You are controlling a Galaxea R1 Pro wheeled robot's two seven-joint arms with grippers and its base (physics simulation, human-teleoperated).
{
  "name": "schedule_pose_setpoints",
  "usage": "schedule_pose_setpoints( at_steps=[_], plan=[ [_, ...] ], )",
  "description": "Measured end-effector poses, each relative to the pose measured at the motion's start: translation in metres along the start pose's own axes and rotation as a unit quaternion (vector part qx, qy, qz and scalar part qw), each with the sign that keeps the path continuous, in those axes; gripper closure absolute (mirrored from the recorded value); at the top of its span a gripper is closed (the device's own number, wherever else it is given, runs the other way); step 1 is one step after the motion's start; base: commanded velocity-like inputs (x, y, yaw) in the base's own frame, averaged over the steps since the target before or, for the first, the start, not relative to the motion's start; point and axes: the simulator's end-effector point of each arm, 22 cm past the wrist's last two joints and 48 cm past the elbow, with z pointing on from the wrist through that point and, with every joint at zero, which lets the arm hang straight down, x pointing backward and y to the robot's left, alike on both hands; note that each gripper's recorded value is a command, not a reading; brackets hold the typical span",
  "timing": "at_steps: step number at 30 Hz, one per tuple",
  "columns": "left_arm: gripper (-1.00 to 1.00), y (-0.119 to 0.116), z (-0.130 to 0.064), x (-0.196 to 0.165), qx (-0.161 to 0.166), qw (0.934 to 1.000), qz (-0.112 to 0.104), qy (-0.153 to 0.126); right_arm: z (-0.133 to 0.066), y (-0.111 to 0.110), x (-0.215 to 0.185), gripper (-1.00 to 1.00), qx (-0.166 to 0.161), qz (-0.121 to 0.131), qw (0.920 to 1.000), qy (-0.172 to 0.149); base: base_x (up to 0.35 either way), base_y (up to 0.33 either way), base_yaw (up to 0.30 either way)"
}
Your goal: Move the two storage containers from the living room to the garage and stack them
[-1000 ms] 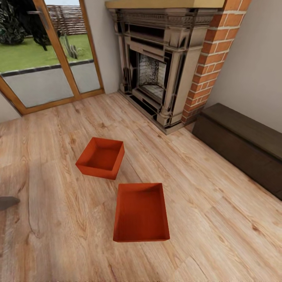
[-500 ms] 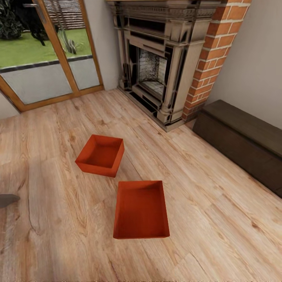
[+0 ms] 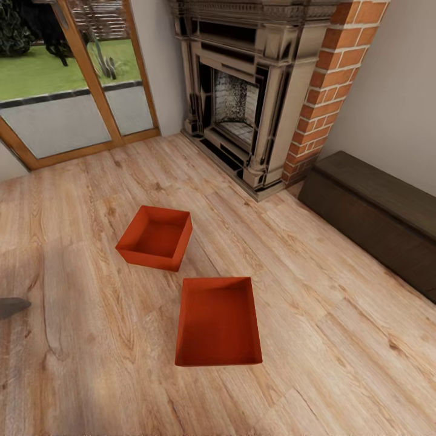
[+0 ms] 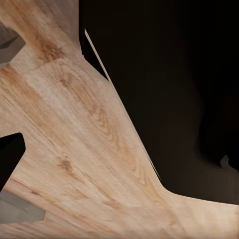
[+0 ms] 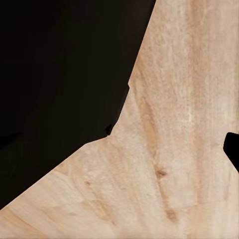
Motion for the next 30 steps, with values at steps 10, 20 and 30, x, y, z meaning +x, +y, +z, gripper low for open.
schedule_pose_setpoints(
  at_steps=[10,20,30],
  plan=[
    [-1.0,0.0,0.0,-0.0001,0.0,1.0,0.0,0.0,0.0,-0.0005,0.0001,-1.0,0.0,-0.001,1.0,0.0,0.0,0.0,0.0],
    [-1.0,0.0,0.0,0.0,0.0,1.0,0.0,0.0,0.0,-0.0001,0.0,-1.0,0.0,-0.001,1.0,0.0,0.0,0.0,0.0],
    [-1.0,0.001,0.0,0.0006,-0.001,1.0,0.001,0.001,0.0,-0.0007,0.0004,-1.0,0.0,-0.001,1.0,0.0,0.03,0.0,0.0]
  ],
)
